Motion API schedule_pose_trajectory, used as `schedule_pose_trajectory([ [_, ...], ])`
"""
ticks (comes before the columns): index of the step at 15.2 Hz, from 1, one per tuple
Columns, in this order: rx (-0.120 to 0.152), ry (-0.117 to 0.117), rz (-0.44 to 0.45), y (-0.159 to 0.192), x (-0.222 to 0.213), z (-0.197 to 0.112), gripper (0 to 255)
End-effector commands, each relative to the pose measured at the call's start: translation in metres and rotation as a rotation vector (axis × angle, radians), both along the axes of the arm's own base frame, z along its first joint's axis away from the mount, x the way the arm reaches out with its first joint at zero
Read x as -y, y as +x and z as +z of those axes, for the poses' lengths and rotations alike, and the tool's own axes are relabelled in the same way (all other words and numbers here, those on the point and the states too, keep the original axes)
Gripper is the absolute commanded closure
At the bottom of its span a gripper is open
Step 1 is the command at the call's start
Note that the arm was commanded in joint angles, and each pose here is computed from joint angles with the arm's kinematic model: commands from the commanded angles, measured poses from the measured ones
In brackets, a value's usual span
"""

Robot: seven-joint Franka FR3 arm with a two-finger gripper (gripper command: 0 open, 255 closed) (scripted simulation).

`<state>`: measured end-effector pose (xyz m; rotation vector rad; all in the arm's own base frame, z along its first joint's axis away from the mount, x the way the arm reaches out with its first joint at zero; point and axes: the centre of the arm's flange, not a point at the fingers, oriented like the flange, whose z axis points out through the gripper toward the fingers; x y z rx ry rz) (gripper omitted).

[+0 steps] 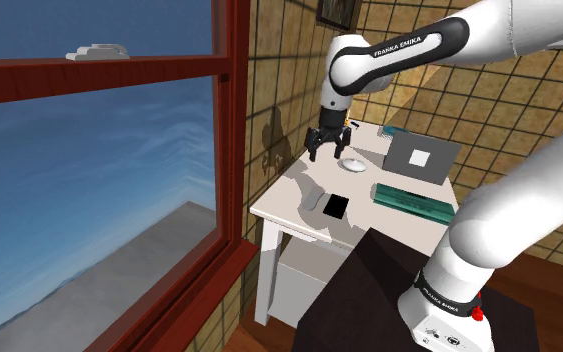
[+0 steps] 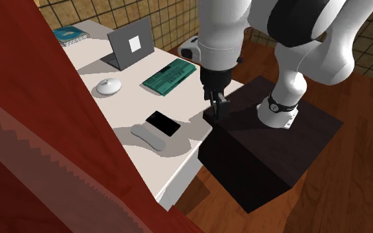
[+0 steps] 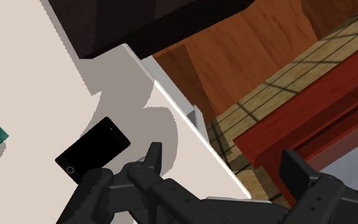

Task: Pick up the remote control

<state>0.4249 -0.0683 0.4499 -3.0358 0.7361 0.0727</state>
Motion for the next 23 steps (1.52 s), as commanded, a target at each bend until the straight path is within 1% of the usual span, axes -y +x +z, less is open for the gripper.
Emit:
schedule_pose_trajectory([
  [1,0.003,-0.004,-0.049,0.013,0.013,-0.017,0],
  [12,0.010,-0.024,-0.309,0.075,0.089,-0.121,0],
  [23,0.016,-0.045,-0.569,0.116,0.181,-0.223,0],
])
